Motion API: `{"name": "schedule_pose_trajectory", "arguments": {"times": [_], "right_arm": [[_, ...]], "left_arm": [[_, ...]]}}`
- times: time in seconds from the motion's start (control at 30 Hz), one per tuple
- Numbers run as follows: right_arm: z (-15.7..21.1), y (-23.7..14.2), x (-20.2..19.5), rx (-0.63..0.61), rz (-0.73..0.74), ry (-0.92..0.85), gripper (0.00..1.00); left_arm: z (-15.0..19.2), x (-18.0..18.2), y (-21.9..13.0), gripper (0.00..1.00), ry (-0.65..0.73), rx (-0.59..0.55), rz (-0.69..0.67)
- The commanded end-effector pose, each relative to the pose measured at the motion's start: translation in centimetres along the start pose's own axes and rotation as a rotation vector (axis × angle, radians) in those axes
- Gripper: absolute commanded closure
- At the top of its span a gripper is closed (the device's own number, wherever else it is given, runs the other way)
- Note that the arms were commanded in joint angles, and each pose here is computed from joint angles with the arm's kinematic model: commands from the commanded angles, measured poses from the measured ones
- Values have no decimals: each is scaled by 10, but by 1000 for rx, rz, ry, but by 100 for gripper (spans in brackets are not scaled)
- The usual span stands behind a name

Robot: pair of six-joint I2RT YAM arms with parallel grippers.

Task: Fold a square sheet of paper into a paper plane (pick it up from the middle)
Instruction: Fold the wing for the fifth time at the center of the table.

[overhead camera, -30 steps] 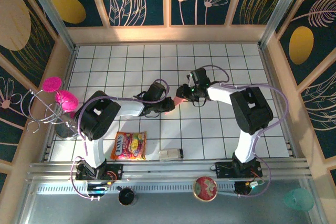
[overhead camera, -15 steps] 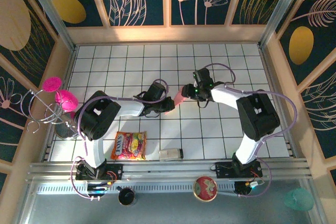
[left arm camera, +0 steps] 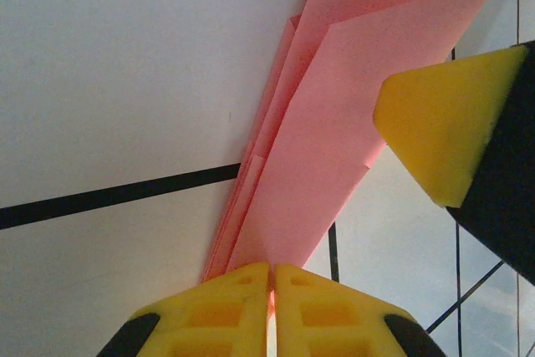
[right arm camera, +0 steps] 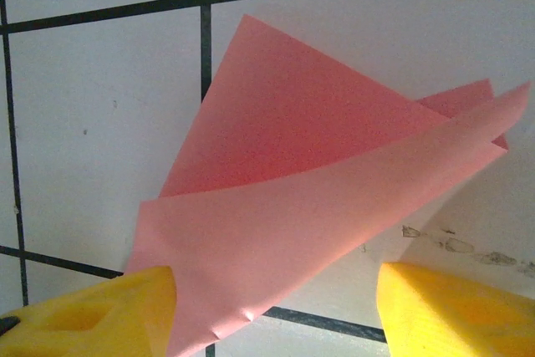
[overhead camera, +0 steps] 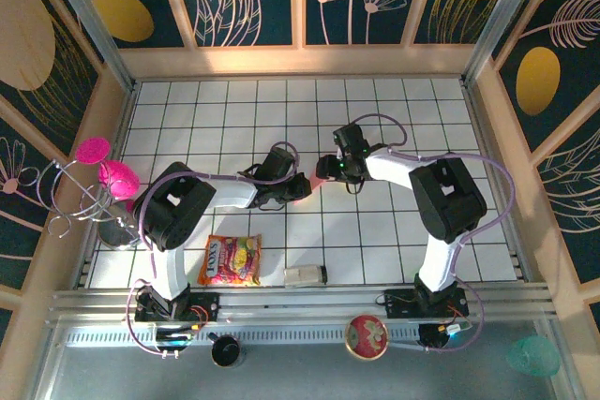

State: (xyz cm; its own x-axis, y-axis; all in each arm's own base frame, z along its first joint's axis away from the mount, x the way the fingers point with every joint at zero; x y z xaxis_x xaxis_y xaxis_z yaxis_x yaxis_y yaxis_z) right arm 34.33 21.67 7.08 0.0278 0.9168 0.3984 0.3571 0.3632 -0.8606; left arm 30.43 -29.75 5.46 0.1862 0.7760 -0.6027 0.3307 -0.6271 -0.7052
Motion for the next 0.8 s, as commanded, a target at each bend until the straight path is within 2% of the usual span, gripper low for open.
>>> {"name": "schedule_pose_trajectory", "arguments": {"times": [0.0, 0.3, 0.43, 0.5, 0.57, 0.7, 0.77], "right_arm": [[8, 15, -3, 41, 53, -38, 34], [16, 39, -17, 76, 219, -45, 34], [14, 42, -20, 72, 249, -33, 34], [8, 38, -14, 58, 219, -32, 34], [2, 25, 1, 48, 130, -22, 35], [-9, -20, 27, -36, -55, -6, 37], [-16, -40, 18, -85, -101, 37, 38]], "left_arm": [[7, 15, 3, 90, -58, 15, -37], [13, 23, 4, 90, -104, 33, -49], [16, 30, 6, 91, -126, 46, -81], [17, 33, 7, 92, -133, 51, -88], [18, 35, 7, 92, -138, 53, -96], [18, 35, 7, 93, -141, 56, -103], [19, 36, 6, 93, -144, 56, -107]]}}
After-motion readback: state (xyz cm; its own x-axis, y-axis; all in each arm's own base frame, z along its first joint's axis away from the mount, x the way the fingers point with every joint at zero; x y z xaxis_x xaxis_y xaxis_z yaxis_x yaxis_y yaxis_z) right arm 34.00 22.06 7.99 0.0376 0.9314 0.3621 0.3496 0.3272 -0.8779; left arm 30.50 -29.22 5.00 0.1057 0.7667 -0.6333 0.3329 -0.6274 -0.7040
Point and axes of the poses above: each hand's point on the last joint's axis, 136 mm out from that joint toward the fingers, its own y axis out along the fingers, its own x axis along the line the jaws close on, z = x × y, the point moved 5 cm from there along -y, back along the fingers, and after that the axes turned 7 degrees about y, right-handed, at the moved point
